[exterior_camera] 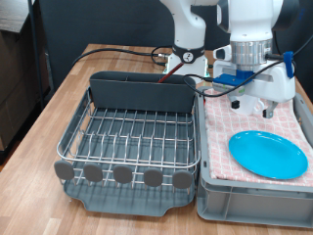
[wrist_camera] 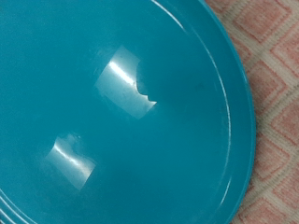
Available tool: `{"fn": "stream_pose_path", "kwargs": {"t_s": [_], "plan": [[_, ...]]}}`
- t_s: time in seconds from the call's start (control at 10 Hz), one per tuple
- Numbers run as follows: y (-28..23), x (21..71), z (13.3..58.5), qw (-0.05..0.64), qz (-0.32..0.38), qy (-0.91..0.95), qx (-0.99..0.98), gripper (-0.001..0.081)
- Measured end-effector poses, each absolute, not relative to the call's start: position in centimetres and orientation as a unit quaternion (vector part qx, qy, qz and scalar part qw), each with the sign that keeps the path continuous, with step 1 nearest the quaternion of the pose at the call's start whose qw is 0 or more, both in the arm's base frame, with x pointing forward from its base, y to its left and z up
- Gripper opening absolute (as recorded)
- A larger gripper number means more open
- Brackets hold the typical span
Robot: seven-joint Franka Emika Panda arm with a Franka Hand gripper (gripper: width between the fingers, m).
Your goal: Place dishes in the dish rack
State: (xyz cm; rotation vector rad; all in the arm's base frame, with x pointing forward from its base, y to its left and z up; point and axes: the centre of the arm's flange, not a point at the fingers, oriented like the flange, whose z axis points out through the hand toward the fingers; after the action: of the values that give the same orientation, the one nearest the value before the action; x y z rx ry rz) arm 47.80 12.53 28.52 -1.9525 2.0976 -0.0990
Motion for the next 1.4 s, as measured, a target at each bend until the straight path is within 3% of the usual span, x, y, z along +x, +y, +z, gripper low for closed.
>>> {"fn": "stream_pose_path", "kwargs": {"t_s": [1.4], "plan": [[11.7,47.5,22.4,0.174,-0.023,0.713,-0.679,0.0803]]}}
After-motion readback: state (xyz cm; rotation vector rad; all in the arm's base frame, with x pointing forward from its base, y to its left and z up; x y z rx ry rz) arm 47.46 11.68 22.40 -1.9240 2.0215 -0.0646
